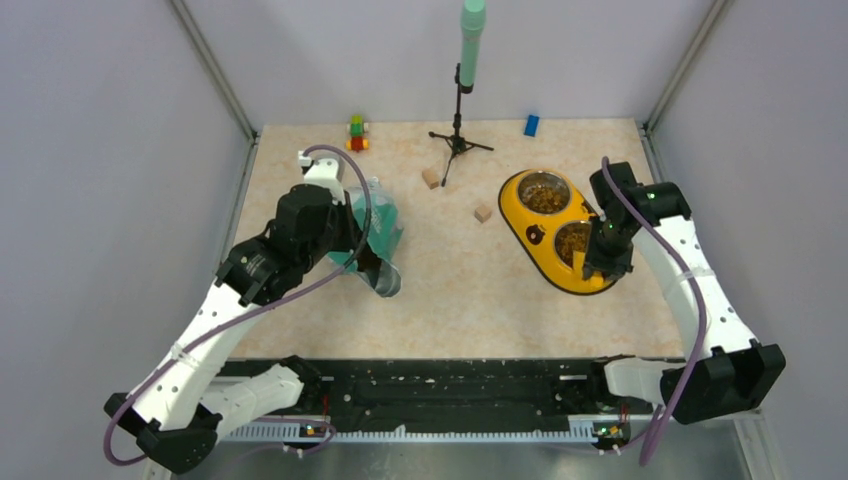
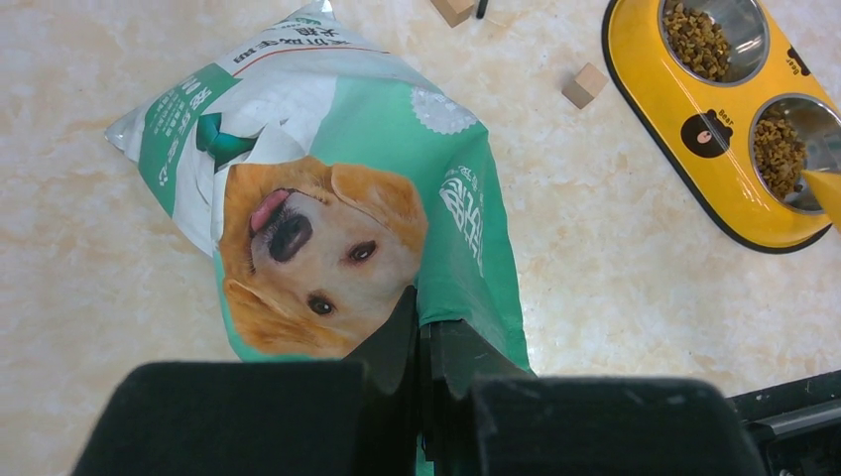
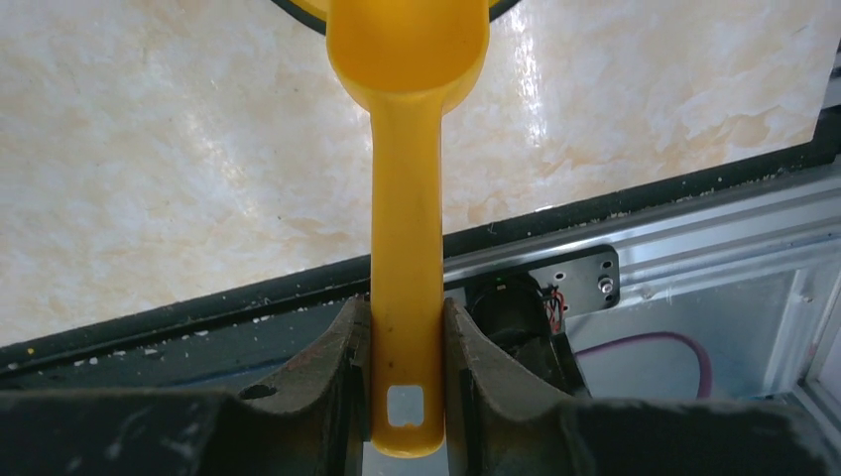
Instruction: Serve the pet food
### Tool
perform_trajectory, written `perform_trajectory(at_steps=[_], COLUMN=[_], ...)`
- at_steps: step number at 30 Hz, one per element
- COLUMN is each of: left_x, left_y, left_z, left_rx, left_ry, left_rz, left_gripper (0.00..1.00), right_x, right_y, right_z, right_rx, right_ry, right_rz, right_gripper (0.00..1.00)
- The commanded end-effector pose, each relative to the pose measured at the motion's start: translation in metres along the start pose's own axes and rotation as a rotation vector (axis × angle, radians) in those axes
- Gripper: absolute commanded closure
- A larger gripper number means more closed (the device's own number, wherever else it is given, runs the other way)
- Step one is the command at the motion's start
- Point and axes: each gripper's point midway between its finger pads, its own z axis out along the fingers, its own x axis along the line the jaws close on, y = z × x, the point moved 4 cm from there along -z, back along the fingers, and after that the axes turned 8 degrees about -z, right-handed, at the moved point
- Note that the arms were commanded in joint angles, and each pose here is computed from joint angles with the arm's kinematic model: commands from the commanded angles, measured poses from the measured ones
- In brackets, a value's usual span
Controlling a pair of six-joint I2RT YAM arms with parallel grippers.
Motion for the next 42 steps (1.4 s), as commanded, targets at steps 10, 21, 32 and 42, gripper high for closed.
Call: perform_trajectory(at_steps=[10, 21, 32, 42], left_x=[-0.003, -0.012, -0.026, -0.02], left_y=[0.029, 0.044, 0.094, 0.111], left_z=[0.01, 0.005, -0.032, -0.049], left_rx=[-0.122, -0.144, -0.279, -0.346], left_ry=[0.021, -0.009, -0.072, -0.035], left_rz=[0.02, 0.003, -0.036, -0.054], left_gripper=[1.0, 1.0, 1.0, 1.0], right_x=[-0.004, -0.002, 0.028, 0.129], right_y=[0.013, 0.006, 0.063, 0.047], right_z=[-0.025, -0.019, -0.072, -0.073], right_rx=[-0.057, -0.05, -0.418, -0.681], right_ry=[-0.008, 0.01, 0.281, 0.641], right_rz=[0.033, 0.046, -0.061, -0.437], right_gripper=[1.0, 1.0, 1.0, 1.0])
